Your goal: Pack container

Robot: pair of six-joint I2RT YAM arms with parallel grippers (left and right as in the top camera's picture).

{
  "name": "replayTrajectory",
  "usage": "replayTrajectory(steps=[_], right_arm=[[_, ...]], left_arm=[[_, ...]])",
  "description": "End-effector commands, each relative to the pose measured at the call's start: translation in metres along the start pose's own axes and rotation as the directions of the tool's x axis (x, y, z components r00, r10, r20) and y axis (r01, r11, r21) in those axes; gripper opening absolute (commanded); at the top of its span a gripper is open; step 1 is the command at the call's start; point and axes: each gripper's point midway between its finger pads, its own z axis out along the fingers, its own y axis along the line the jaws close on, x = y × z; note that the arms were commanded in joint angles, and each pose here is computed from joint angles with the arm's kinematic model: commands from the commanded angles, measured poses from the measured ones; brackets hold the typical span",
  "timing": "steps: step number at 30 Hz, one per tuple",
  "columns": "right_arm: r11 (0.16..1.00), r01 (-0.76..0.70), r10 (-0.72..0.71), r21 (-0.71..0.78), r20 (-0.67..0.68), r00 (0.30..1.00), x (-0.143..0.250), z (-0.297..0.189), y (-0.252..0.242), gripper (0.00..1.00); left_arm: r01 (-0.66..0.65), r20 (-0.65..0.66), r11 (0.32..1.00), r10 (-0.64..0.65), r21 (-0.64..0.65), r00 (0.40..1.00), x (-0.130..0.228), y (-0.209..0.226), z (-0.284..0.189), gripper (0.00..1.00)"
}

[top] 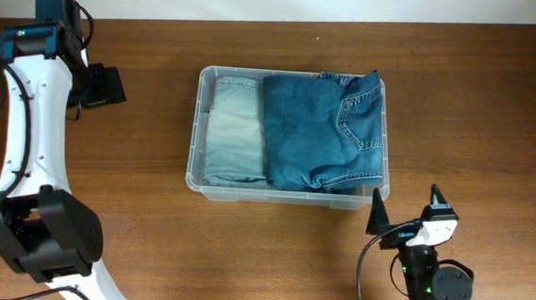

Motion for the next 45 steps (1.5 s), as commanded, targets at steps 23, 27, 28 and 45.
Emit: replayTrajectory(steps=[23, 27, 28, 45], right_arm=[[0.994, 0.104, -0.103, 0.021, -0.055, 0.993, 0.0166, -0.0001, -0.0055, 0.99], [0.994, 0.104, -0.103, 0.021, -0.055, 0.993, 0.0166, -0.0001, -0.0055, 0.99], [0.994, 0.104, -0.103, 0.021, -0.054, 0.993, 0.0165, -0.0001, -0.0055, 0.99], [0.994, 0.104, -0.103, 0.021, -0.055, 0.993, 0.0166, -0.0001, -0.0055, 0.99]], left_arm=[[0.003, 0.037, 1.0, -0.003, -0.001, 0.999, -0.0041, 0.0024, -0.0134, 0.99], [0.003, 0.037, 1.0, -0.003, -0.001, 0.999, -0.0041, 0.0024, -0.0134, 0.99], [0.003, 0.037, 1.0, -0.003, -0.001, 0.999, -0.0041, 0.0024, -0.0134, 0.99], [0.003, 0.037, 1.0, -0.003, -0.001, 0.999, -0.004, 0.0023, -0.0134, 0.99]])
